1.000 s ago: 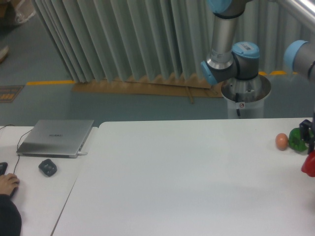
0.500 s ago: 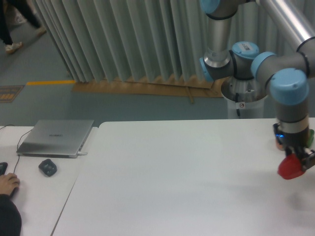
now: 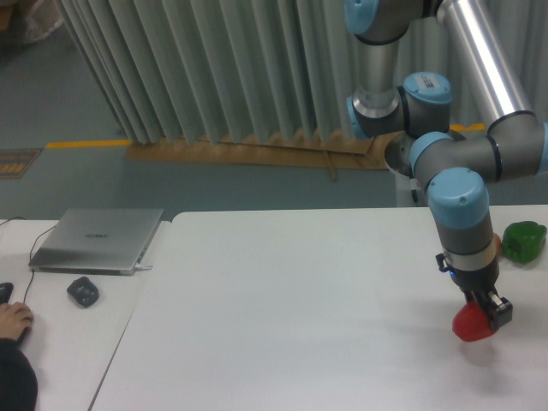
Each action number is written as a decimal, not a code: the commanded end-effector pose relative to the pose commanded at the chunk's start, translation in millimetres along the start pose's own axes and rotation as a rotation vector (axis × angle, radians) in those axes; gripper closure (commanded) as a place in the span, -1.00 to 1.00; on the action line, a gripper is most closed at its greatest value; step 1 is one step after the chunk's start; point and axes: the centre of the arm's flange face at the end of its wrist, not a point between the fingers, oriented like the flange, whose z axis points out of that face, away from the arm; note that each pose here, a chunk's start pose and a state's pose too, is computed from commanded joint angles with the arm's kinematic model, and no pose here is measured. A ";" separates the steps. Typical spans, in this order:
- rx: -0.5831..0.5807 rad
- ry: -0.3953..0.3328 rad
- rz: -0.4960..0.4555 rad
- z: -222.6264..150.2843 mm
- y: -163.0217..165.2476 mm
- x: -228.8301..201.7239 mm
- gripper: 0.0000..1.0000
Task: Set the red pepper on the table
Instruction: 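Lower the held red pepper onto the table beside the green pepper, then open the gripper to release the red pepper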
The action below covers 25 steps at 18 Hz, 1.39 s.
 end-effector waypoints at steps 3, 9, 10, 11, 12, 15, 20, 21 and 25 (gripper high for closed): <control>-0.004 0.003 0.002 8.1 -3.2 0.9 -0.20; 0.000 -0.014 -0.024 8.1 -5.0 -2.1 -0.20; 0.000 -0.014 -0.025 8.1 -5.1 -2.1 -0.20; -0.001 -0.017 -0.026 7.8 -4.9 -2.5 -0.20; 0.000 -0.018 -0.026 7.2 -5.0 -2.9 -0.20; -0.001 -0.020 -0.023 6.3 -5.7 -2.9 -0.77; -0.028 -0.029 -0.021 6.1 -6.5 -1.5 -0.83; -0.026 -0.030 -0.022 5.1 -6.4 -1.4 -0.96; -0.011 -0.056 -0.059 -12.1 -5.9 -2.3 -1.00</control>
